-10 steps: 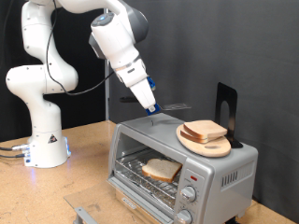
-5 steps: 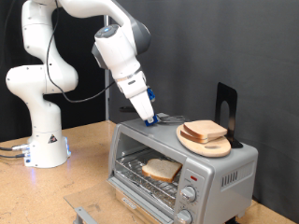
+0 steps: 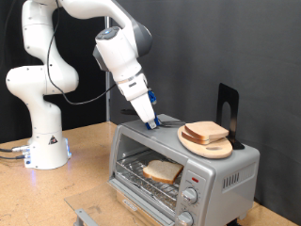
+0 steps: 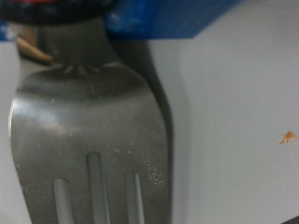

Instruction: Make a piece of toast with the oven

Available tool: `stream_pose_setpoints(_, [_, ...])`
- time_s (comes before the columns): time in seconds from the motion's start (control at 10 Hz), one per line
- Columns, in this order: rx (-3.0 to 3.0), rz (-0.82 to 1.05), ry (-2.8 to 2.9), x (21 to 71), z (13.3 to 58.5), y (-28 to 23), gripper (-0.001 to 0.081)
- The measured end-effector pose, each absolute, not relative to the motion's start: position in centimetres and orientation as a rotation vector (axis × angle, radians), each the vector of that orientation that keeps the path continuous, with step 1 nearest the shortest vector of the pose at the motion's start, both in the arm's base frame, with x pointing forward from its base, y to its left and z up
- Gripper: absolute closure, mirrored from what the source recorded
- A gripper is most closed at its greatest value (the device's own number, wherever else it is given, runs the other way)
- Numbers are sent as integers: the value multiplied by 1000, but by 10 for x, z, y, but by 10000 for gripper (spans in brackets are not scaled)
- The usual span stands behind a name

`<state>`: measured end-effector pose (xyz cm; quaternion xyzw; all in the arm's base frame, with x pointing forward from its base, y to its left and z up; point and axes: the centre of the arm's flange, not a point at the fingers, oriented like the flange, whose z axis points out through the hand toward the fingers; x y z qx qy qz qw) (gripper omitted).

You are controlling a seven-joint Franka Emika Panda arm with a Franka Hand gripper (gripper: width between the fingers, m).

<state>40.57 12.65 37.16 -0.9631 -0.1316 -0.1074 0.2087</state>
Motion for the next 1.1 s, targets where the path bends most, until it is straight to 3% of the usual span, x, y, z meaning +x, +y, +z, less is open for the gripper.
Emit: stream_pose_setpoints(1.1, [-2561,-367,-340,403,412,117,-2])
